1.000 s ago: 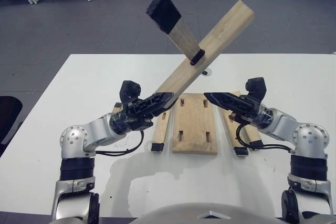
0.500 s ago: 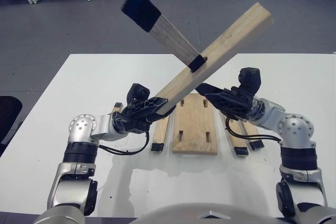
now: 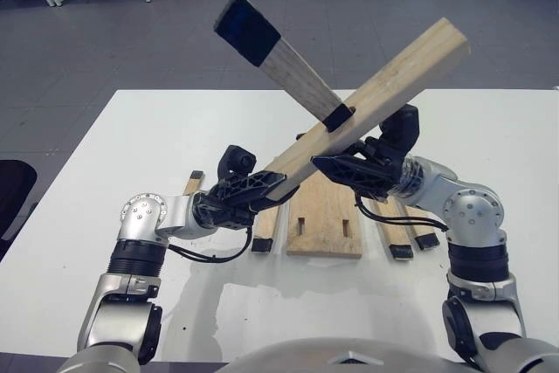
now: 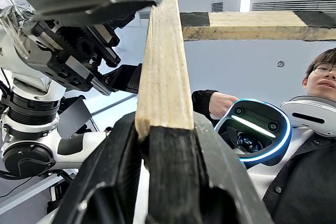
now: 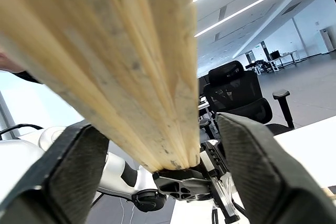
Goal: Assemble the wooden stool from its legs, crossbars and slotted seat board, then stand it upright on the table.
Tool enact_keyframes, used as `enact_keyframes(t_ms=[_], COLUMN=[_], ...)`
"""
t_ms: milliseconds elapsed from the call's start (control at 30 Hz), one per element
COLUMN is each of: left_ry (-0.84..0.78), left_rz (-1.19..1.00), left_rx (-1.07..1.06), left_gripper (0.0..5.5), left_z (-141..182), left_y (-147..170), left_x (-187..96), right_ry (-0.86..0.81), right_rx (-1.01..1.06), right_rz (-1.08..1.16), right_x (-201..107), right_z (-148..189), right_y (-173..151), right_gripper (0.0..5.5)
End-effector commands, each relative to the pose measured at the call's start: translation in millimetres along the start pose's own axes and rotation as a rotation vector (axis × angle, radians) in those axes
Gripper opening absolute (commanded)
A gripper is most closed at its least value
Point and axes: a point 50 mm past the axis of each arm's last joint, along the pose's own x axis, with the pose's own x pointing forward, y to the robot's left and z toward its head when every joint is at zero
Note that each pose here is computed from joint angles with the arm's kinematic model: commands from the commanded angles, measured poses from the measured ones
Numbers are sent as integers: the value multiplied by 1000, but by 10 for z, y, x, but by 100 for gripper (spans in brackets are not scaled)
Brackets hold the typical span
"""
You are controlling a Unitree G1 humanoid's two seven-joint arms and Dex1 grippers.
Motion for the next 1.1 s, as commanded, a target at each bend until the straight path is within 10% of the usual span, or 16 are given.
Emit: enact_keyframes(t_ms=[33, 333, 600, 833, 1100], left_ry=[-3, -40, -146, -529, 217], left_rz=[7, -25, -54, 472, 1215], left_rx=[3, 49, 165, 519, 1140], left_gripper=[103, 103, 225, 225, 225], left_z=[11, 102, 238, 433, 44], left_y=[-16, -19, -142, -242, 413], left_x=[-2, 48, 15, -219, -133], right_ry=[4, -28, -39, 14, 245], right_rx=[-18, -18, -20, -126, -408], right_rz=[38, 100, 39, -220, -668], right_x=[8, 33, -66, -565, -898], right_z=[98, 225, 283, 446, 494], right_y=[54, 152, 110, 236, -332], right_gripper=[276, 225, 215, 215, 214])
